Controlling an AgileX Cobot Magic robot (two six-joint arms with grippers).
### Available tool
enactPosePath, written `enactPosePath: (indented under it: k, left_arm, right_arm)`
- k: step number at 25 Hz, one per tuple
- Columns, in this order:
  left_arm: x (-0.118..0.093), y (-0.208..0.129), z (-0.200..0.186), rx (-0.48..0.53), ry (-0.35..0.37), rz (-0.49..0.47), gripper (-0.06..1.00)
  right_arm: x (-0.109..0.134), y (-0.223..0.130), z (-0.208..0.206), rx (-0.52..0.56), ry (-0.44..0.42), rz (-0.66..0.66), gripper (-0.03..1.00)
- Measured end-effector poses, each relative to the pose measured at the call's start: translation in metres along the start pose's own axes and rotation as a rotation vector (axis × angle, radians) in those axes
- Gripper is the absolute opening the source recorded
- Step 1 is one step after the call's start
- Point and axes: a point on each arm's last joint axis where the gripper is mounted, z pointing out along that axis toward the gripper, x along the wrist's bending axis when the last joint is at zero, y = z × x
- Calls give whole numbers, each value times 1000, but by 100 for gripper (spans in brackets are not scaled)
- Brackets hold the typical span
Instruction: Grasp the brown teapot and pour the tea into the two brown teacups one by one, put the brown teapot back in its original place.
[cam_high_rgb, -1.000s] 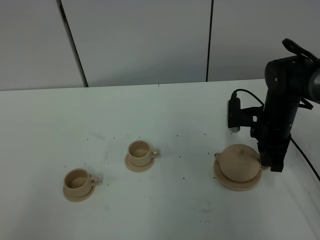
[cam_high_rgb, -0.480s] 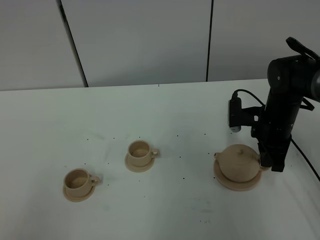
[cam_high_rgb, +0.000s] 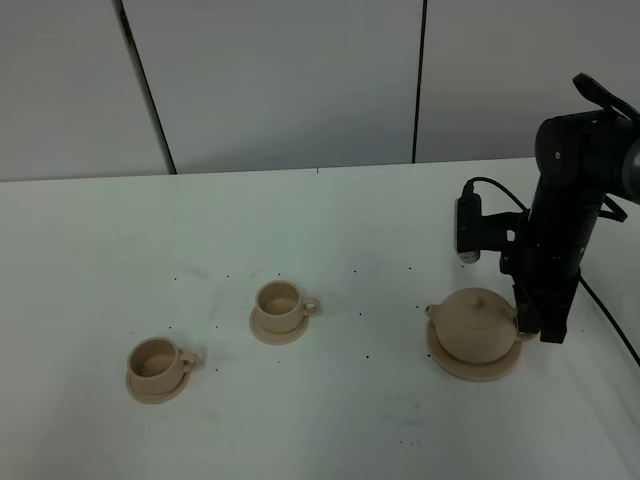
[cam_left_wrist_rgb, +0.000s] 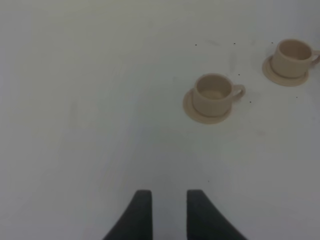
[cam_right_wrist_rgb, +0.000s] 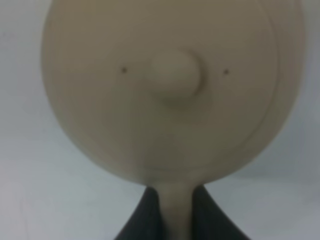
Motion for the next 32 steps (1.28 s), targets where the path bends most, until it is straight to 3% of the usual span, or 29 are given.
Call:
enactPosePath:
  k: [21,32]
  left_arm:
    - [0,0,0,0,0,0,24]
    - [0,0,0,0,0,0,24]
  right_arm:
    - [-1,1,1,-9,-8,45,10]
    - [-1,1,1,-11,-4,52,26]
